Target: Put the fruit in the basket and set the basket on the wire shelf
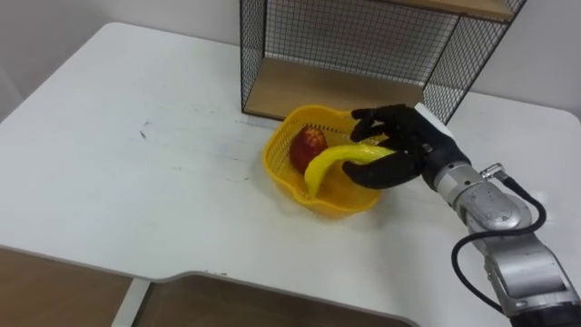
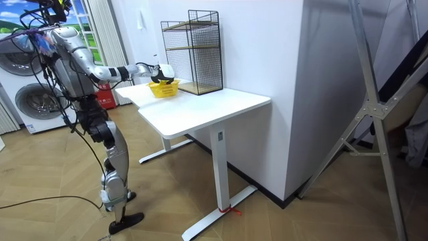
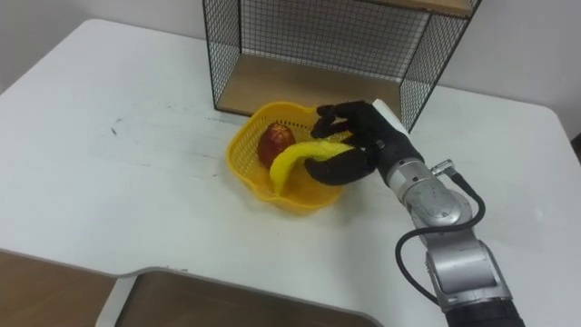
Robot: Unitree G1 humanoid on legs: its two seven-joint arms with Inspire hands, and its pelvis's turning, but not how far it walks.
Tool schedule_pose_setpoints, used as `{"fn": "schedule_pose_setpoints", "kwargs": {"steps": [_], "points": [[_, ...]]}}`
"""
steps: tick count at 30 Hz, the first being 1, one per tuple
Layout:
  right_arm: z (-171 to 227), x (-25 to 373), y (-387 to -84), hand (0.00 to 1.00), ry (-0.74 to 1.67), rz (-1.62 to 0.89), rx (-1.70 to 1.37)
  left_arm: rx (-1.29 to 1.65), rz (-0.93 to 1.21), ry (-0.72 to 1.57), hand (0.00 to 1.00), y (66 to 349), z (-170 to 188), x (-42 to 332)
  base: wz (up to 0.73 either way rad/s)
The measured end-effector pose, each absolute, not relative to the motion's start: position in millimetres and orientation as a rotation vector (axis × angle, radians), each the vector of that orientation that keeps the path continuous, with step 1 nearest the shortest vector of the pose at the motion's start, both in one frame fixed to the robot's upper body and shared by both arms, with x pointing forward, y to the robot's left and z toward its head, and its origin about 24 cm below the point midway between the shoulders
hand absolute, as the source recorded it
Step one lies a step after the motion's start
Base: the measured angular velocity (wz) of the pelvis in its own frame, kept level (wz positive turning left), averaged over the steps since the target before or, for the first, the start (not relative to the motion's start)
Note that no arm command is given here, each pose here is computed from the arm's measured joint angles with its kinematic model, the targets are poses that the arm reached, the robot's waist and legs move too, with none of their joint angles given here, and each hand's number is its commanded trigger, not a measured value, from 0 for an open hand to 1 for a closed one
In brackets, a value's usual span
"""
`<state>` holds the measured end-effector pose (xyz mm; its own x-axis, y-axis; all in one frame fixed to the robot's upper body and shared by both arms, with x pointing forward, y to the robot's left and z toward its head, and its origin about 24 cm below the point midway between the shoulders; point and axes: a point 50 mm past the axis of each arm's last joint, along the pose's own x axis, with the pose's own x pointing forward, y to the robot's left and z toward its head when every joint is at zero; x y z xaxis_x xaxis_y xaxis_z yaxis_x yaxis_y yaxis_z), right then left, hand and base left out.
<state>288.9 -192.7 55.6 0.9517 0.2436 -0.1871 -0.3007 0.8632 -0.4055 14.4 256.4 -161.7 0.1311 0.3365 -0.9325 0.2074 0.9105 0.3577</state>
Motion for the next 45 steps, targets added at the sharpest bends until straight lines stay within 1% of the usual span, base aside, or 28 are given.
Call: {"fn": "schedule_pose_setpoints", "kwargs": {"steps": [11, 22, 25, 30, 33, 36, 37, 40, 41, 42, 44, 45], "points": [[53.8, 288.7, -191.5, 0.0, 0.136, 0.289, -0.446, 0.475, 0.063, 1.45, 0.0, 252.5, -162.7, 15.8, 0.0], [53.5, 288.9, -192.6, 0.0, 0.133, 0.275, -0.392, 0.463, 0.074, 1.447, 0.0, 252.9, -162.7, 17.1, 0.0], [52.6, 287.9, -192.7, 0.0, 0.135, 0.273, -0.359, 0.443, 0.089, 1.453, 0.0, 252.8, -162.8, 13.7, 0.0], [62.6, 288.2, -192.7, 0.0, 0.082, 0.236, -0.327, 0.394, 0.126, 1.483, 0.0, 250.9, -164.7, 4.7, 0.0], [65.7, 286.8, -203.1, 0.0, 0.058, 0.174, -0.294, 0.37, 0.144, 1.5, 0.0, 249.5, -165.5, -0.2, 0.04], [63.3, 278.8, -217.6, 0.0, 0.055, 0.089, -0.221, 0.271, 0.238, 1.5, 0.0, 252.1, -165.1, -4.9, 0.0], [61.1, 273.8, -222.2, 0.0, 0.059, 0.057, -0.2, 0.208, 0.302, 1.495, 0.0, 253.9, -164.4, -8.9, -0.03], [52.8, 259.4, -234.4, 0.0, 0.08, -0.027, -0.157, 0.057, 0.504, 1.466, 0.0, 261.1, -161.8, -19.4, -0.01], [49.2, 254.0, -241.6, 0.0, 0.094, -0.073, -0.128, -0.009, 0.614, 1.435, 0.0, 265.4, -160.4, -19.0, 0.0], [47.9, 252.0, -244.2, 0.0, 0.098, -0.097, -0.115, -0.031, 0.663, 1.418, 0.0, 267.5, -159.7, -18.1, 0.0], [42.8, 242.3, -255.4, 0.0, 0.111, -0.184, -0.069, -0.1, 0.887, 1.329, 0.0, 279.1, -153.6, -13.0, 0.0], [41.6, 240.4, -257.5, 0.0, 0.114, -0.204, -0.064, -0.11, 0.938, 1.298, 0.0, 282.9, -151.3, -10.8, 0.0]]}}
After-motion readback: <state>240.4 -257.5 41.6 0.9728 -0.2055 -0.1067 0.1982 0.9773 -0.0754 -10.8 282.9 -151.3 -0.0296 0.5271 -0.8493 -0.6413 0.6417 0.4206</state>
